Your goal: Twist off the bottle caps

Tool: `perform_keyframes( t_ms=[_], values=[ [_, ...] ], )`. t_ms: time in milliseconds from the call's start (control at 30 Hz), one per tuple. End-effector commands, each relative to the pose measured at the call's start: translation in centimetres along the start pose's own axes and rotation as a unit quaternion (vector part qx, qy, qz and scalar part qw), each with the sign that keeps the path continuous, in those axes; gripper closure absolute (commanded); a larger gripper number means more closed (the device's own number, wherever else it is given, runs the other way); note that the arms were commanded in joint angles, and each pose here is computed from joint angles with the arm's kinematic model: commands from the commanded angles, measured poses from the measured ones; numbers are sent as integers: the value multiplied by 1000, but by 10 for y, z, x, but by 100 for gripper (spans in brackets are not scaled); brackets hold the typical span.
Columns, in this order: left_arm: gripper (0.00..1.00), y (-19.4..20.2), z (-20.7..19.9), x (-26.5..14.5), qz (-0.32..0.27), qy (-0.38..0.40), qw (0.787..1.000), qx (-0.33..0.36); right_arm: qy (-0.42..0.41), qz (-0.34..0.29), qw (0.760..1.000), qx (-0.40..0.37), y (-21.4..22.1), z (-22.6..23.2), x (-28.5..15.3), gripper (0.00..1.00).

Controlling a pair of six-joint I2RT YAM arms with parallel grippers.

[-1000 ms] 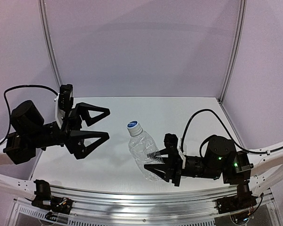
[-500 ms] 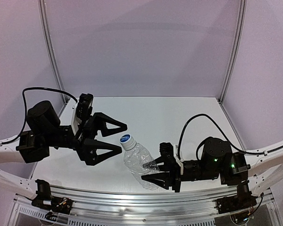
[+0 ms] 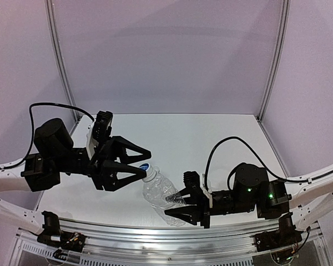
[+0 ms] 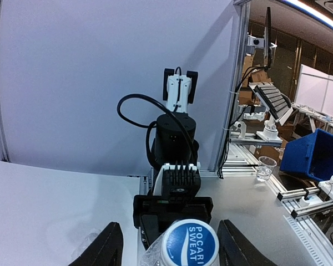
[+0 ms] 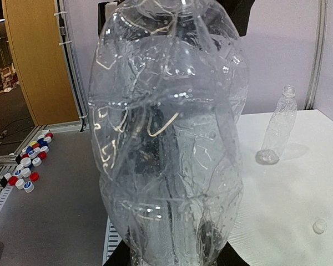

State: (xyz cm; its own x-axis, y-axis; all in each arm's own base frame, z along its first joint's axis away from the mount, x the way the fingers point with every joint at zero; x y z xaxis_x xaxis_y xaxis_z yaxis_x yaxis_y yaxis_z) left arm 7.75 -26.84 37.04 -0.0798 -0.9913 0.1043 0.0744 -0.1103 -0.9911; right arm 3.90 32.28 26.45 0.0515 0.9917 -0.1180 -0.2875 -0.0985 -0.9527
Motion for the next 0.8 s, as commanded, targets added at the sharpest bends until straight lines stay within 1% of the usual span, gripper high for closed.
perform_keyframes(
  t_ms=[0, 33, 133, 267, 367, 467, 533, 567, 633, 700, 733, 767],
  values=[
    [42, -8, 1, 3, -1, 8, 1000, 4, -5, -20, 1000, 4, -15, 4, 1, 64],
    [44, -8, 1, 4, -1, 10, 1000, 3, -4, -20, 1000, 4, -15, 3, 1, 64],
    [52, -8, 1, 5, 1, 12, 1000, 4, 0, -21, 1000, 4, -16, 3, 1, 65],
    [76, -8, 3, 8, 8, 10, 1000, 0, 6, -25, 1000, 6, -18, 2, -1, 65],
    [81, -7, 8, 11, 17, -14, 1000, -7, 39, -40, 998, 8, -22, -3, -5, 65],
    [82, -6, 19, 17, 39, -80, 996, -27, 114, -57, 992, 10, -25, -16, -11, 64],
    [82, -5, 29, 21, 54, -158, 985, -49, 177, -61, 982, 8, -27, -28, -13, 64],
    [82, -3, 38, 21, 60, -221, 971, -63, 212, -59, 975, 5, -26, -34, -10, 64],
    [82, 4, 51, 21, 73, -307, 944, -99, 289, -55, 956, -4, -22, -49, -6, 64],
    [82, 12, 61, 23, 81, -354, 922, -132, 352, -47, 935, -13, -18, -61, 1, 65],
    [82, 20, 64, 25, 95, -368, 913, -146, 374, -41, 926, -18, -17, -64, 6, 65],
    [82, 21, 65, 27, 97, -373, 910, -154, 391, -36, 919, -20, -15, -68, 9, 65]
  ],
)
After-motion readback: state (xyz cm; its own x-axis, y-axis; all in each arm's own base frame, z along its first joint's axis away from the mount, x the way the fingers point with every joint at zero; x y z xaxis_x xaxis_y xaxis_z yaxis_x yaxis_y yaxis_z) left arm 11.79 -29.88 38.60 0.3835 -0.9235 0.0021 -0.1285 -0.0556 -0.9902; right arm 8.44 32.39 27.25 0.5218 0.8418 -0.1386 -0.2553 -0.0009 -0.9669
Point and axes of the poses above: each gripper's point midway between its finger pads, its own x axis out along the fingers, its own z axis along the line the jaws close on, y = z × x, the point moved 8 cm from there along -x, back along the fingers, and after that the axes turned 10 degrees about x, right-handed, at the moved point
